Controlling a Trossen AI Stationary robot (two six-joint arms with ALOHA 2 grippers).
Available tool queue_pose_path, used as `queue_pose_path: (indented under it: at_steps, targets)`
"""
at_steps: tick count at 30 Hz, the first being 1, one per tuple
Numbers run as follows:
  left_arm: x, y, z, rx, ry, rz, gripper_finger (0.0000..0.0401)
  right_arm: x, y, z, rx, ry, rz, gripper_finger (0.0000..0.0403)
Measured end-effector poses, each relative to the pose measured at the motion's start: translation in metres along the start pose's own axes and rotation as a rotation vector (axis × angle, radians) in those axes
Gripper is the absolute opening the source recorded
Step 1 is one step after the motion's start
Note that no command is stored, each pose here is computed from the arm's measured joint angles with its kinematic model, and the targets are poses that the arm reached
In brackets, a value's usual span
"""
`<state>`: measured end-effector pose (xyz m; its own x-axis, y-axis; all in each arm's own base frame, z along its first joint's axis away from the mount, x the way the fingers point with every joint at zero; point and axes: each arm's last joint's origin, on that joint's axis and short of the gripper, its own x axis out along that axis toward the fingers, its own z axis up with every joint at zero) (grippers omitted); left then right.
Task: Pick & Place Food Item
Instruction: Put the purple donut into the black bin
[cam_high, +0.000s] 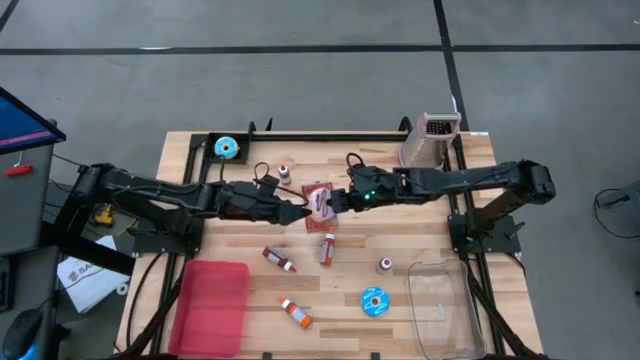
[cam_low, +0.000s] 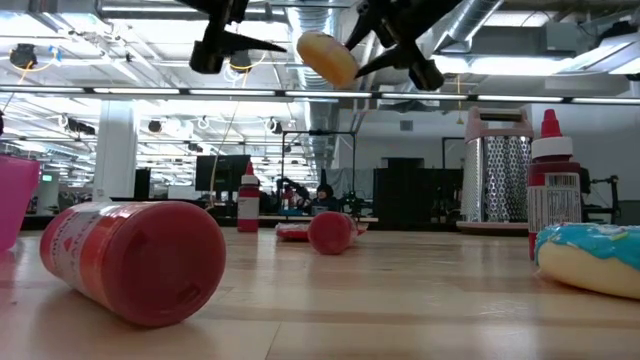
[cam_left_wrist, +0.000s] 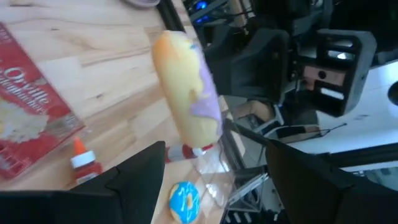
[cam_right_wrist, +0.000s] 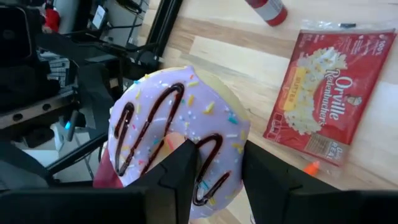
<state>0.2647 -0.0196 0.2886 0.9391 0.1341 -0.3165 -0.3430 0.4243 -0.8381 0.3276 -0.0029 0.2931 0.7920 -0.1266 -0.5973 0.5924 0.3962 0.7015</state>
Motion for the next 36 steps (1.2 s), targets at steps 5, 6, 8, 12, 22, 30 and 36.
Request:
queue_pose_path:
  at_steps: [5,6,8,12,22,30,36]
  targets:
    - [0.007,0.003,0.005,-0.016,-0.012,-0.011,0.0273,0.001,0.002,0.001,0.001,-0.009,0.02,0.0116]
    - [0.008,0.003,0.006,-0.018,-0.011,-0.011,0.0273,0.001,0.002,0.001,0.002,-0.011,0.024,0.0116]
    - [0.011,0.005,0.007,-0.021,-0.018,-0.007,0.0273,0.001,0.003,0.001,0.003,-0.013,0.027,0.0116]
    - [0.017,0.005,0.01,-0.031,-0.034,-0.031,0.0273,0.001,0.002,0.003,-0.003,-0.018,0.027,0.0116]
    - [0.027,0.008,0.014,-0.045,-0.05,-0.054,0.0269,0.002,0.0,0.007,-0.001,-0.031,0.024,0.0116]
    - [0.027,0.01,0.018,-0.045,-0.042,-0.056,0.0211,0.002,0.001,0.007,-0.002,-0.031,0.026,0.0116]
    - [0.027,0.01,0.02,-0.043,-0.043,-0.06,0.0167,0.002,0.001,0.007,-0.002,-0.031,0.026,0.0116]
